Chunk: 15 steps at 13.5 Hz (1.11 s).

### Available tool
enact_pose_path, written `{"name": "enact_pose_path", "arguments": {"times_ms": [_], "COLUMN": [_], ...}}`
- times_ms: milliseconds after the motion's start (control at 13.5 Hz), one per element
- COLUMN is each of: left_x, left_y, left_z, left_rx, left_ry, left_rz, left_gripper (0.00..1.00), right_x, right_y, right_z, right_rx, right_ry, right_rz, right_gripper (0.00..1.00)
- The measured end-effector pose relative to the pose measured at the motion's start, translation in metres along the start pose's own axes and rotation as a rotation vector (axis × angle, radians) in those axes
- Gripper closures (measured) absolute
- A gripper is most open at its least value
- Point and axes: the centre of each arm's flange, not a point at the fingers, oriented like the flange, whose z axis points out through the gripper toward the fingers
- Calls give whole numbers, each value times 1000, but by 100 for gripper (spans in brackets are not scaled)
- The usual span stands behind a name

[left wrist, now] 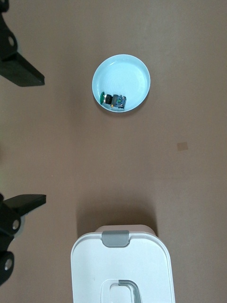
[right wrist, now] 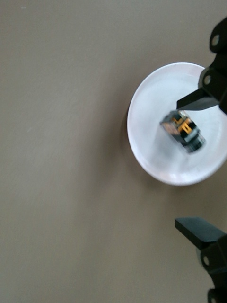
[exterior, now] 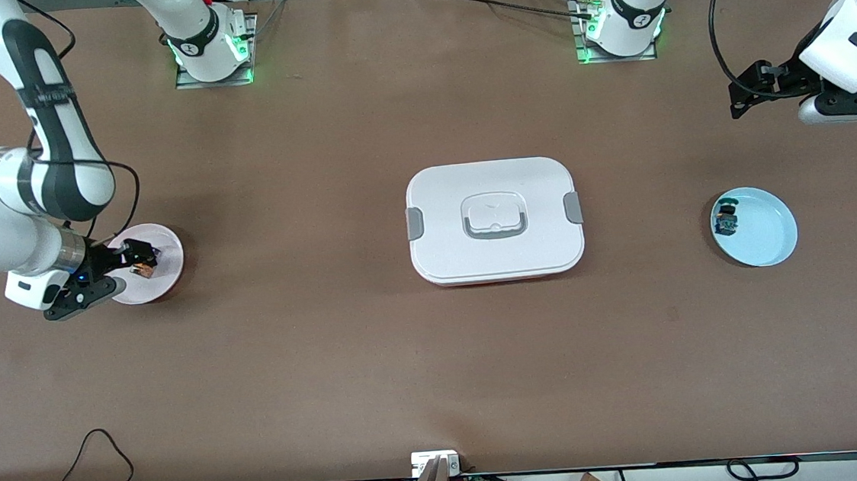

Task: Transfer orange switch to right arm and place
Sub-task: 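Open the right gripper and raise it off the switch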

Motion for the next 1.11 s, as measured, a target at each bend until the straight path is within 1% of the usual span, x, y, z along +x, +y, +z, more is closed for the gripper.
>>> {"name": "enact_pose_path", "arguments": {"times_ms": [296,444,518,739,813,961,1109], "left_x": [0,1,1,1,1,1,1], "left_y": [-1,-2,-3,-11,-13,-15,-15], "left_z": [1,2,2,3,3,3,4], "left_rx": [0,0,0,-1,-2,-2,-2], "left_ry": [-2,-5,-6,-8,-9,-10,-10], "left_rz": [-2,-4,-5,-19,-23,-27,-27], "left_gripper": [0,0,0,0,0,0,0], "right_x": [4,1,1,3,4,7,8], "right_y": [-53,-78,-91,-130,-137,-137,-129], "right_z": [-76,-116,-140,-192,-202,-219,-226], "right_rx": [8,19,19,21,17,2,-25], "right_ry": [2,-18,-20,-49,-42,-11,0], "right_rz": [29,46,58,122,128,132,140], "right_gripper": [0,0,0,0,0,0,0]}}
